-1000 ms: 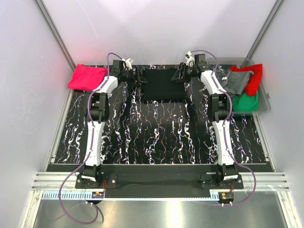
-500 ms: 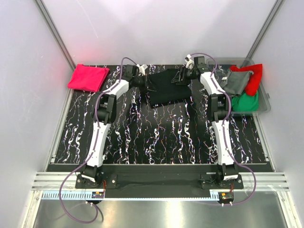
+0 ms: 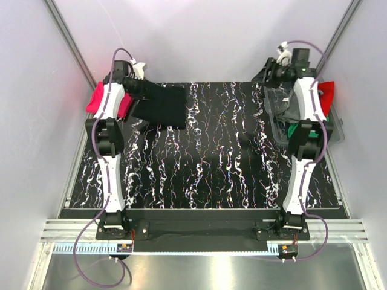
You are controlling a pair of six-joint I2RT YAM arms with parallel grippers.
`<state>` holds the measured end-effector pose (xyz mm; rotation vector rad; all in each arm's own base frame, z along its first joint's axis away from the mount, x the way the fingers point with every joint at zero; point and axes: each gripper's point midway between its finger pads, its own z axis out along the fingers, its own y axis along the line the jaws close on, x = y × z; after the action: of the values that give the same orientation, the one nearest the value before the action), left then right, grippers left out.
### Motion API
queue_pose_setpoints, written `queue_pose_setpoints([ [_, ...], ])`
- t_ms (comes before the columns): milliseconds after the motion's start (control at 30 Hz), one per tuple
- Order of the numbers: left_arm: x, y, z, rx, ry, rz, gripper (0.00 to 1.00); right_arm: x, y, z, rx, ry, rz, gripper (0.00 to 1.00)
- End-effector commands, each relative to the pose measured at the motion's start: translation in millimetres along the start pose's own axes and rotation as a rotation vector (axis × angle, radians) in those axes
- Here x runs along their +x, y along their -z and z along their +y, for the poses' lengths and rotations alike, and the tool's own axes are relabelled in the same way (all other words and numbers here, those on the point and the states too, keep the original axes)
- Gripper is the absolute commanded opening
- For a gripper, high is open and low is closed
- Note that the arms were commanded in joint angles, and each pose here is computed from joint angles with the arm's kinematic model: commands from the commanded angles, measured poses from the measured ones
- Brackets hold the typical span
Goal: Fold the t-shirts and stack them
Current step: Neatly place the folded tshirt to the corner
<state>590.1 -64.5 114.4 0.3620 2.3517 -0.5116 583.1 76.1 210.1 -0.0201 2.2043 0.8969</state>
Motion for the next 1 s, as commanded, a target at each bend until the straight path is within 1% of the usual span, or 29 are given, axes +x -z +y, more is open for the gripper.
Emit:
queue_pose_setpoints([
  [0,-15,31,16,-0.229,-0.261,0.048,0.0,-5,22,36,-0.032,0.05,-0.007,0.58],
  [100,-22,40,42,-0.367,-0.315,0.059,0.0,-4,27,44,-0.045,0.04,-0.007,0.58],
  [167,-29,48,52,-0.431,-0.349,0.059,0.0,-1,28,44,-0.045,0.035,-0.002,0.58],
  [300,-47,64,65,-0.532,-0.397,0.023,0.0,3,30,44,-0.045,0.033,0.005,0.57],
  [500,-79,91,78,-0.668,-0.536,-0.046,0.0,4,29,43,-0.048,0.008,0.007,0.58],
  [600,-94,102,78,-0.7,-0.559,-0.083,0.0,6,27,42,-0.053,-0.007,0.013,0.58],
  [733,-105,113,72,-0.705,-0.562,-0.116,0.0,5,27,41,-0.049,-0.005,0.009,0.58],
  [967,-111,125,76,-0.747,-0.578,-0.121,0.0,6,27,41,-0.048,-0.011,0.009,0.58],
])
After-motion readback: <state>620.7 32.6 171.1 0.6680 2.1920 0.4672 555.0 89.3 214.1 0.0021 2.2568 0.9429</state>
